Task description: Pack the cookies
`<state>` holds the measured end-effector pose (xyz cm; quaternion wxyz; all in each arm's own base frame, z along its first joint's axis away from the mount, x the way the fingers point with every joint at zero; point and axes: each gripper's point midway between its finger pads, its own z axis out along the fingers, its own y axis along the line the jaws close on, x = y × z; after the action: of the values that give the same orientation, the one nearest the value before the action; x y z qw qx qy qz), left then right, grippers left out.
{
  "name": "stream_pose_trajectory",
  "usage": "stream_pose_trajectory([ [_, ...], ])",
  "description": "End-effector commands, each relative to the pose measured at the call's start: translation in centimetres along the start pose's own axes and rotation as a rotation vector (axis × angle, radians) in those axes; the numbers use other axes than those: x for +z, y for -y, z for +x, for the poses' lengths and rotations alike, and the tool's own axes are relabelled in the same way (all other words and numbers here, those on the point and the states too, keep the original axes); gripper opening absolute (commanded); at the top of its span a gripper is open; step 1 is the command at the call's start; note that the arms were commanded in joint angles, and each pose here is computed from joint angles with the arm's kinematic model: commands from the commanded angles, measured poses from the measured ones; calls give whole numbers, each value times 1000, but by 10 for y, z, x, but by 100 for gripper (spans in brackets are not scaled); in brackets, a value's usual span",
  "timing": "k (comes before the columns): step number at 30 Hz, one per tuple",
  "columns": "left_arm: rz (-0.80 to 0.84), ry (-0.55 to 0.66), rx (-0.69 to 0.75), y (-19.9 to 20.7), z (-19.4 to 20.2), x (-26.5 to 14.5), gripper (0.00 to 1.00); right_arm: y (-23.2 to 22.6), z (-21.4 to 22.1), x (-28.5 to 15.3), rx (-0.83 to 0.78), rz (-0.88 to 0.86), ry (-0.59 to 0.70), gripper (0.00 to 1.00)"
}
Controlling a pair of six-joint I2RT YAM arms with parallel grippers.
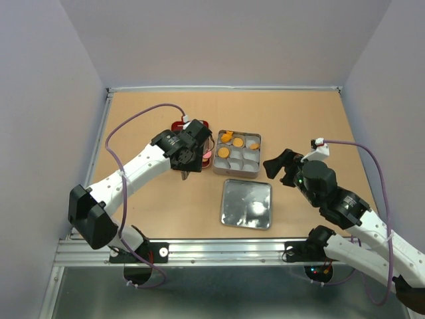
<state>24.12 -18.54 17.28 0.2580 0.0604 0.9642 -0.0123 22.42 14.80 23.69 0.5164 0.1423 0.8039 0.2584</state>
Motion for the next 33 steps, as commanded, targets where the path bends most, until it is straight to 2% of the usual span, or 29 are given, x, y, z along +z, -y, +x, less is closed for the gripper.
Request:
stream_pose_trajectory([
  [1,30,27,5,4,-3,-2,52,4,2,2,1,10,6,100],
  [12,8,-30,41,10,10,13,52,4,3,4,-4,16,2,99],
  [33,21,-38,51,21,15,19,51,6,3,2,-3,15,10,100],
])
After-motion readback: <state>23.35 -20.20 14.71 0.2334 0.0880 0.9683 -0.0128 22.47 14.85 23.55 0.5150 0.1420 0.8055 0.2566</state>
